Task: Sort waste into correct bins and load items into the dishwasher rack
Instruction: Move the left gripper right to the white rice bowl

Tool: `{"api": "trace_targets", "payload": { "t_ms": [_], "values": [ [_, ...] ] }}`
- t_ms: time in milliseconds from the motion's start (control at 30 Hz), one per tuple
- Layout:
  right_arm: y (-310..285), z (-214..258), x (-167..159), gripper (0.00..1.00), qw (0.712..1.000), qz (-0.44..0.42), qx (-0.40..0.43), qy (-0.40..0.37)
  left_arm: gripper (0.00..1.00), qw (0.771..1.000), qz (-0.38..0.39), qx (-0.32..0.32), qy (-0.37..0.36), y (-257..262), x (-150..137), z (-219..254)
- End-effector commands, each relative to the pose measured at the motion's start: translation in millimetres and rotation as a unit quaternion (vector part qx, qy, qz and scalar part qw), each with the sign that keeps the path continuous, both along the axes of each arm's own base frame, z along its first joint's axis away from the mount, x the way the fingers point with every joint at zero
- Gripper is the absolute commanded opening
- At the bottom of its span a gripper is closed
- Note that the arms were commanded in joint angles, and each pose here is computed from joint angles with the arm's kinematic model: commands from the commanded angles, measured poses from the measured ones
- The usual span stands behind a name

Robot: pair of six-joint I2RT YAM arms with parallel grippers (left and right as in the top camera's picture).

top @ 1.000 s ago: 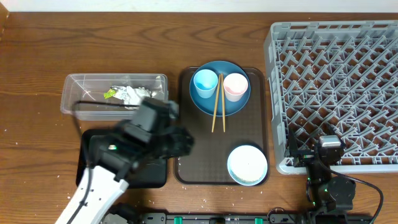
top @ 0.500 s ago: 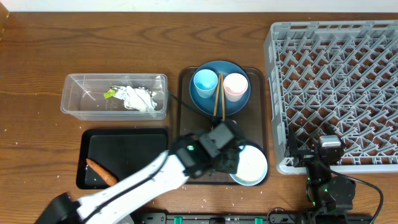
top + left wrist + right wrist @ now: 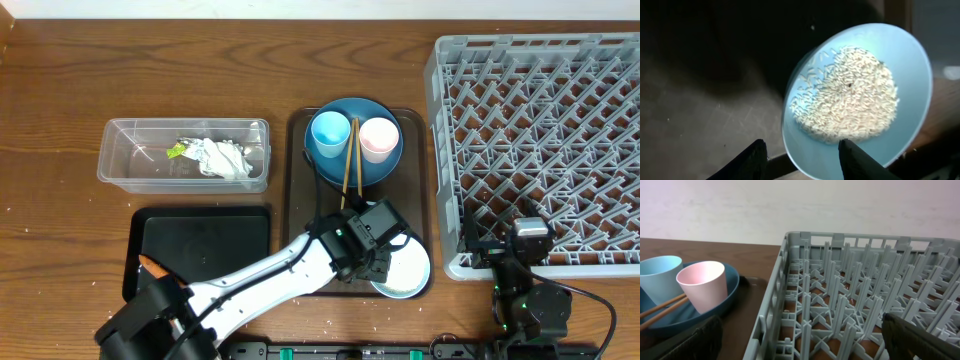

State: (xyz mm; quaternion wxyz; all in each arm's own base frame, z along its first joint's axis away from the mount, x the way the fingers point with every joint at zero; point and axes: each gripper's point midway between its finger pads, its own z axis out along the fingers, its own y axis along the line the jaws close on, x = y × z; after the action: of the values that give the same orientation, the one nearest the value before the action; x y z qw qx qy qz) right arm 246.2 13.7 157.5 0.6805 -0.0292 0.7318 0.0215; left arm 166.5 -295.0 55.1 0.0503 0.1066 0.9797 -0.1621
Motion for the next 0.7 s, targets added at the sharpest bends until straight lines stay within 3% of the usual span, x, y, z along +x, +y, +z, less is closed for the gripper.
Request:
{"api": "trace_targets", "payload": {
  "t_ms": [0,133,233,433,667],
  "values": [
    [-1,-2,0,0.99,1.0,-0.001,-0.002,0.003,0.5,1.0,0.003,0.014,-0.001,0,3,-9],
    [-1,-2,0,0.99,1.0,-0.001,-0.002,0.003,0.49,0.999,0.003,0.032,0.011,3,1,-22],
    [-1,-2,0,0.99,1.0,-0.001,-0.002,0.003,0.36,0.999,0.003,0.042,0.017,4,0,-29],
    [-1,-2,0,0.99,1.0,-0.001,-0.002,0.003,0.25,0.999,0.001,0.046,0.008,9,4,-26],
    [-1,-2,0,0.99,1.0,-0.001,-0.002,0.003,0.24,0.986,0.034,0.157,-0.044,64,21,-22]
  ]
}}
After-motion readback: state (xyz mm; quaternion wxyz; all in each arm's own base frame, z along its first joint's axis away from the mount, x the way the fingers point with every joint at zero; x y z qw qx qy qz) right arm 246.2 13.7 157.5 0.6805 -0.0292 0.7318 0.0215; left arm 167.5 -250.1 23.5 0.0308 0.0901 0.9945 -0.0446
